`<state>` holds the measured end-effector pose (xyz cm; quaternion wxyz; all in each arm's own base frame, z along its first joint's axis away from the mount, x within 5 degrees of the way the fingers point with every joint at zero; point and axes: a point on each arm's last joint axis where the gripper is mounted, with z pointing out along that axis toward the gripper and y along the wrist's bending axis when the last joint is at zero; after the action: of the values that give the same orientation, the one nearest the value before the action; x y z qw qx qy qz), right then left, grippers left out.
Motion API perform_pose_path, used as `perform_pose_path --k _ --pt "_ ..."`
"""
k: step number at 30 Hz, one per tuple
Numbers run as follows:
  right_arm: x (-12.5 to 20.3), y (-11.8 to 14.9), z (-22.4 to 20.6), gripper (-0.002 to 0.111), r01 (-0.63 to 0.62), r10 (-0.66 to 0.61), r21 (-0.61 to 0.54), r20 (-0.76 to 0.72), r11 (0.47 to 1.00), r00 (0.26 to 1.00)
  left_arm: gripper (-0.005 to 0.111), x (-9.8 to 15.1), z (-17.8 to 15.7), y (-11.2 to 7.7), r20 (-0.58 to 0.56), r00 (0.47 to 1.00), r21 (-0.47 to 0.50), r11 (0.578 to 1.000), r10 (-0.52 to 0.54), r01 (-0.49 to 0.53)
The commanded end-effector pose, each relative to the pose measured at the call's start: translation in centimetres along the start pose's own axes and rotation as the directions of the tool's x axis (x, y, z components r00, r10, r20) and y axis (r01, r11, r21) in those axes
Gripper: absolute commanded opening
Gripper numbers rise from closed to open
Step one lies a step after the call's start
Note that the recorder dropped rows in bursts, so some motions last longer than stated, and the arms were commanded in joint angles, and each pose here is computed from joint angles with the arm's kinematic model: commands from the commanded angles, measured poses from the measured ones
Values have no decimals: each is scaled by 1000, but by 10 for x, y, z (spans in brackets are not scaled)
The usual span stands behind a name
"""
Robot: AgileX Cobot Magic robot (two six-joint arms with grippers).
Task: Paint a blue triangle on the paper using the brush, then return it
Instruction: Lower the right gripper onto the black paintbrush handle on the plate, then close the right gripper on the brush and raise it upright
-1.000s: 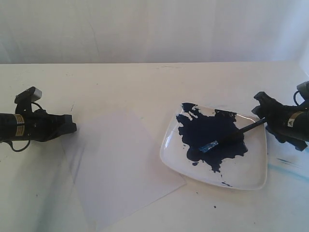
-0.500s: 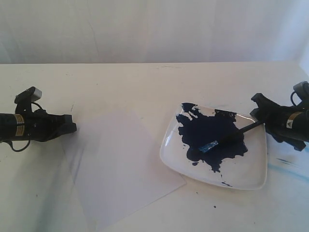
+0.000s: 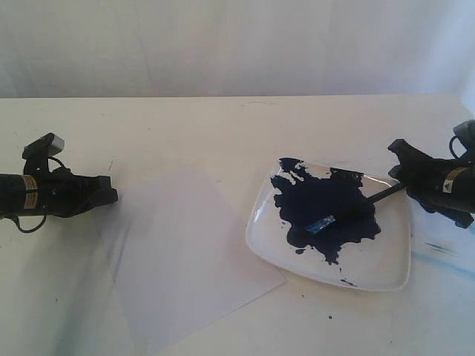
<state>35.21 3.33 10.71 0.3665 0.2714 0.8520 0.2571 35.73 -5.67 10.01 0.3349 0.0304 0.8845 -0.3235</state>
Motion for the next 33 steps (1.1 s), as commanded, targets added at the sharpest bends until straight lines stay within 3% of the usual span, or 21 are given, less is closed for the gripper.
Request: perform_pose_path --k 1,6,15,20,24,33 --pt "-5 -5 -4 34 -9 9 40 3 999 1000 0 4 1 4 -31 999 -47 999 15 -16" --pt "-6 -7 -4 27 -8 8 45 4 999 1000 0 4 1 4 -31 999 -47 999 15 -16" --pt "-7 -4 -4 27 -1 0 12 13 1000 1000 0 4 1 4 -31 999 -47 999 15 -16" --pt "-6 -4 -4 8 1 -2 13 12 1000 1000 0 4 1 4 -31 999 -47 999 17 -19" --pt "-7 -3 -4 5 2 -2 5 15 1000 1000 0 4 1 4 -31 999 -47 999 17 -19" --pt "-14 14 -6 5 13 4 -181 97 983 995 0 4 1 4 -31 999 -47 999 17 -19"
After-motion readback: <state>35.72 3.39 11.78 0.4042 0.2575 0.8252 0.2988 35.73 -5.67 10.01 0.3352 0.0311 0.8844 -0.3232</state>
